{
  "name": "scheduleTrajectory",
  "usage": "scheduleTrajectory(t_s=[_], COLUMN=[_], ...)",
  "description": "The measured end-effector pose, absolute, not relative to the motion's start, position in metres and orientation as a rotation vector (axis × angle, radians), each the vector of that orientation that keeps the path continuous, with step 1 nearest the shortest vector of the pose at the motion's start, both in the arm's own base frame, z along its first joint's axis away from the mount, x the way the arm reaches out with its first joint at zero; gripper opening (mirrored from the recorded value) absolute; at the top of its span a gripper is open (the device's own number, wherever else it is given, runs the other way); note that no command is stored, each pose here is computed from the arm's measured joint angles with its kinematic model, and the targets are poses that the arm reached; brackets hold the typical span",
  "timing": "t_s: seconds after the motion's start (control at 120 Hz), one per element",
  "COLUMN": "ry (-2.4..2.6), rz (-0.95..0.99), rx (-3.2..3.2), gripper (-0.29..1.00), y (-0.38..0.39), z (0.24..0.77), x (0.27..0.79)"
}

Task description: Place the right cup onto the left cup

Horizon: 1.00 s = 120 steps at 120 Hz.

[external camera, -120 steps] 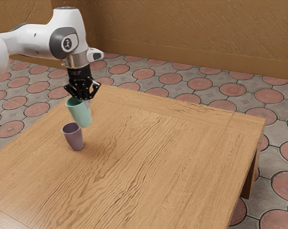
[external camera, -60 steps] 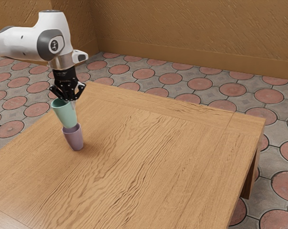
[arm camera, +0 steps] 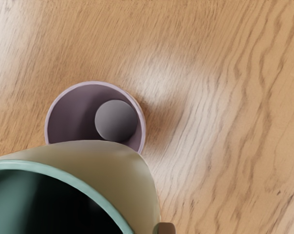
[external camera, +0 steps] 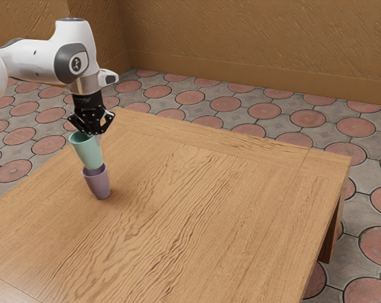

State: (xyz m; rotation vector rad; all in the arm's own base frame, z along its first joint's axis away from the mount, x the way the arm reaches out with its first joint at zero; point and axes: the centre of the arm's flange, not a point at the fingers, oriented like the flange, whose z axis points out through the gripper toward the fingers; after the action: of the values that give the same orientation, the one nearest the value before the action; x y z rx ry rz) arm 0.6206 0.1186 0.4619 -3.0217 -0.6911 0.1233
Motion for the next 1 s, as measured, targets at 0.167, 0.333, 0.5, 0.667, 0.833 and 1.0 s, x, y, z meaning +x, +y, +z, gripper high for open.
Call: scheduleTrajectory(t_s=[0.167,0.333,0.5,0.667,0.833,1.0], ry=[-0.684,-0.694,-0.713,-0.721,-0.731,-0.728], rz=[0.118,0.114,0.115,0.132,0.150,0.146], rx=[-3.020,-3.016,-3.012,-3.010,-3.005,-3.005], gripper=[-0.08,-0.08,-0.08,-0.08,-0.08,-0.08], y=[0.120,0.126,0.136,0.141,0.146,0.147], z=[0.460,0.459,0.458,0.452,0.444,0.438], x=[0.627,0.629,0.627,0.626,0.626,0.629])
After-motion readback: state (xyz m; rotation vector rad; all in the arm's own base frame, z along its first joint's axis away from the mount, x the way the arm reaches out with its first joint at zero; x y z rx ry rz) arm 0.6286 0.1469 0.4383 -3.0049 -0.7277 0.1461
